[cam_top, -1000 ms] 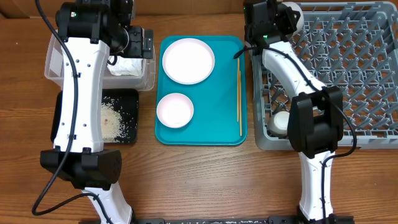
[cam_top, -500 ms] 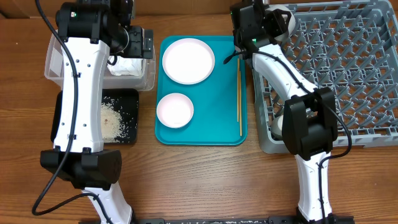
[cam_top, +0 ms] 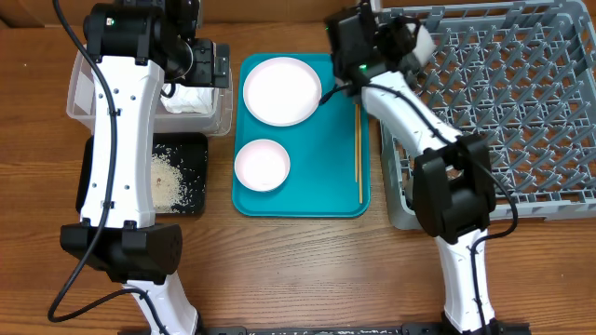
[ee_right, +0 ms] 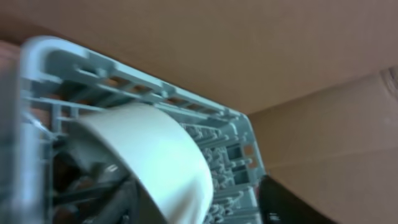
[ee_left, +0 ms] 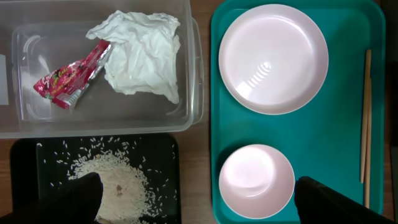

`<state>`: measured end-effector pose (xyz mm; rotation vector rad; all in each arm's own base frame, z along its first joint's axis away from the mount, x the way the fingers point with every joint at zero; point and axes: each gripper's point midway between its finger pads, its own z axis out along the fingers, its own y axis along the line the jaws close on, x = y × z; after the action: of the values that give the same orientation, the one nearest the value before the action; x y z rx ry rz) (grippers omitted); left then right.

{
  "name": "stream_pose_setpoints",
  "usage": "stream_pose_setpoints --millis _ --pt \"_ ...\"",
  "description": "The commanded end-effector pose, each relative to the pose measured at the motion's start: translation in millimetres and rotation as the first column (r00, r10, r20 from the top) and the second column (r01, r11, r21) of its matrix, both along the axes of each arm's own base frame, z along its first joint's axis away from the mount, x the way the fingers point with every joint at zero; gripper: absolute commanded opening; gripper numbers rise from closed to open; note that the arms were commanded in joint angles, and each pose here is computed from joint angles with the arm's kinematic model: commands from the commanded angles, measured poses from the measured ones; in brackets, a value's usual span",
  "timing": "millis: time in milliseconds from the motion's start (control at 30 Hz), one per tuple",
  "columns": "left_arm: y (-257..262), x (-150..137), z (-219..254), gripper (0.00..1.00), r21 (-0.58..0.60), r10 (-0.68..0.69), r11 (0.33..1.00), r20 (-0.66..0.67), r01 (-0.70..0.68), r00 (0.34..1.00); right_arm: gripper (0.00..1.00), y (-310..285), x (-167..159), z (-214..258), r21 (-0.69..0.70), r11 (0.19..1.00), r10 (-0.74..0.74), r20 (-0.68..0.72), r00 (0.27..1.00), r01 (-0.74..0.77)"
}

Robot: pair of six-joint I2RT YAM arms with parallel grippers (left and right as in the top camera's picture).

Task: Sort waste into correct bins and load items into the dishwasher
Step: 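Set the grey bowl upright in the rack's back row and release, then grasp the pink bowl on the teal tray with the right gripper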

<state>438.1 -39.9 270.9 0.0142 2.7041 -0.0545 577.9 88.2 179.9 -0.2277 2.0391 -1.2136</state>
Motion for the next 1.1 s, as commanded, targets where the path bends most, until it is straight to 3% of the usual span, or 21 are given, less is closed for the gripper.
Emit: stream_pose_setpoints --millis 0,267,367,467,533,633,667,800,900,1067 --pt "0.8 1.5 4.5 1.00 0.000 0.018 1.000 0.015 -0.018 1.000 0.71 11.5 -1.5 -1.2 0.002 1.000 0.013 0.011 1.000 -0.013" --pt "0.8 1.5 4.5 1.00 0.000 0.018 1.000 0.015 -0.018 1.000 0.75 31.0 2.4 38.8 0.099 0.992 0.070 0.107 0.992 -0.081" --pt "0.8 1.5 4.5 1.00 0.000 0.018 1.000 0.015 -0.018 1.000 0.74 50.4 2.6 55.7 0.230 0.957 0.138 0.167 0.976 -0.174" --pt "0.8 1.5 4.5 1.00 0.000 0.018 1.000 0.015 -0.018 1.000 0.74 91.0 -5.7 48.2 0.474 0.819 0.292 0.143 0.946 -0.324" --pt "0.8 1.5 4.5 1.00 0.000 0.018 1.000 0.015 -0.018 1.000 0.77 128.8 -19.9 34.6 0.678 0.631 0.414 0.116 0.903 -0.376" --pt "0.8 1.5 4.5 1.00 0.000 0.018 1.000 0.015 -0.018 1.000 0.80 174.8 -48.1 16.2 0.905 0.313 0.530 0.085 0.844 -0.288" --pt "0.8 1.5 4.5 1.00 0.000 0.018 1.000 0.015 -0.018 1.000 0.81 181.9 -55.9 11.0 0.942 0.244 0.539 0.067 0.840 -0.231" --pt "0.8 1.5 4.5 1.00 0.000 0.018 1.000 0.015 -0.018 1.000 0.94 195.8 -86.4 -6.2 0.997 0.078 0.518 -0.051 0.854 0.012" --pt "0.8 1.5 4.5 1.00 0.000 0.018 1.000 0.015 -0.018 1.000 0.90 206.5 -116.6 -17.3 0.986 0.029 0.547 -0.154 0.823 0.166" --pt "0.8 1.5 4.5 1.00 0.000 0.018 1.000 0.015 -0.018 1.000 0.76 209.8 -164.9 -44.7 0.937 0.116 0.567 -0.335 0.753 0.330"
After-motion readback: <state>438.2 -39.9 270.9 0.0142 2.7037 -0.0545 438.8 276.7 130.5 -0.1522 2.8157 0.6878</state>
